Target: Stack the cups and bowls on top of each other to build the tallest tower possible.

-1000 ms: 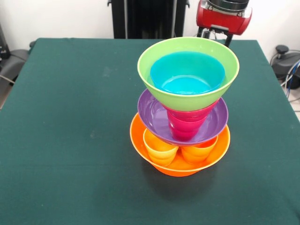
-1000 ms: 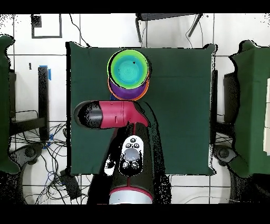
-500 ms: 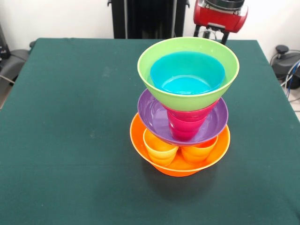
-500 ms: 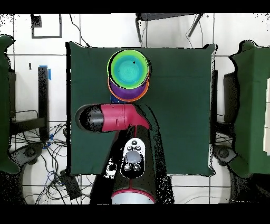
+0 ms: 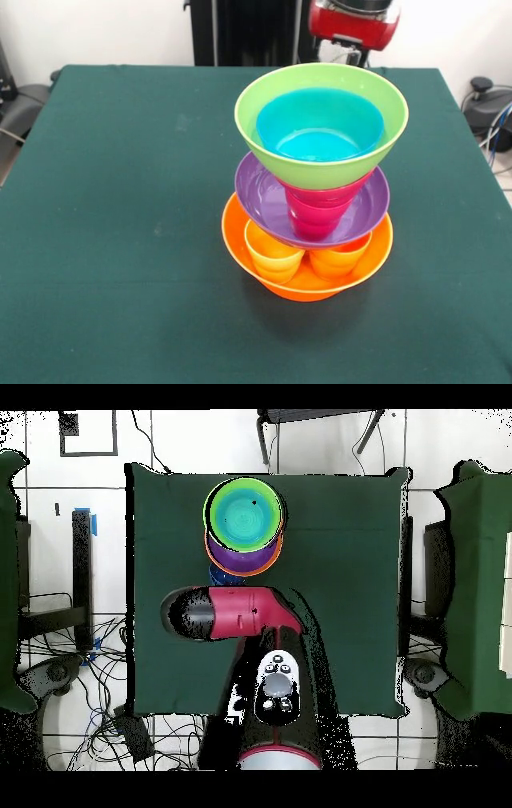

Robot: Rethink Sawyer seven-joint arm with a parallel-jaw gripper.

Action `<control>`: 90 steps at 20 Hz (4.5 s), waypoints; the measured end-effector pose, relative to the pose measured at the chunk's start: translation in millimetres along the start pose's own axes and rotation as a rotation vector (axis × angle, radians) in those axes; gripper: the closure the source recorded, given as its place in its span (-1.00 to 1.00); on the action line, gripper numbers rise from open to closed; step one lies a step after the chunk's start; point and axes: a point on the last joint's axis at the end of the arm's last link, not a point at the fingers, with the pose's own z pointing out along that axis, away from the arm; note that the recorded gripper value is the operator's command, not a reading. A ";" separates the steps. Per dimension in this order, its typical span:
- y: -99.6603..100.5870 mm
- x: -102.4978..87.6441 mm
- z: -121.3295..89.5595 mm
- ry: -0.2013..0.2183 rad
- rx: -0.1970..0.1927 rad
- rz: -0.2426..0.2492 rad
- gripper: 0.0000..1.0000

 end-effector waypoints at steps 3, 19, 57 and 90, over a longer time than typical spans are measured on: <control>-16.9 -4.1 10.2 0.005 0.005 0.005 -1.00; -48.1 4.7 80.4 -0.027 0.011 -0.104 -1.00; -109.8 -58.3 156.4 -0.060 -0.112 -0.088 -1.00; -109.4 -76.3 174.2 -0.115 -0.083 -0.164 -1.00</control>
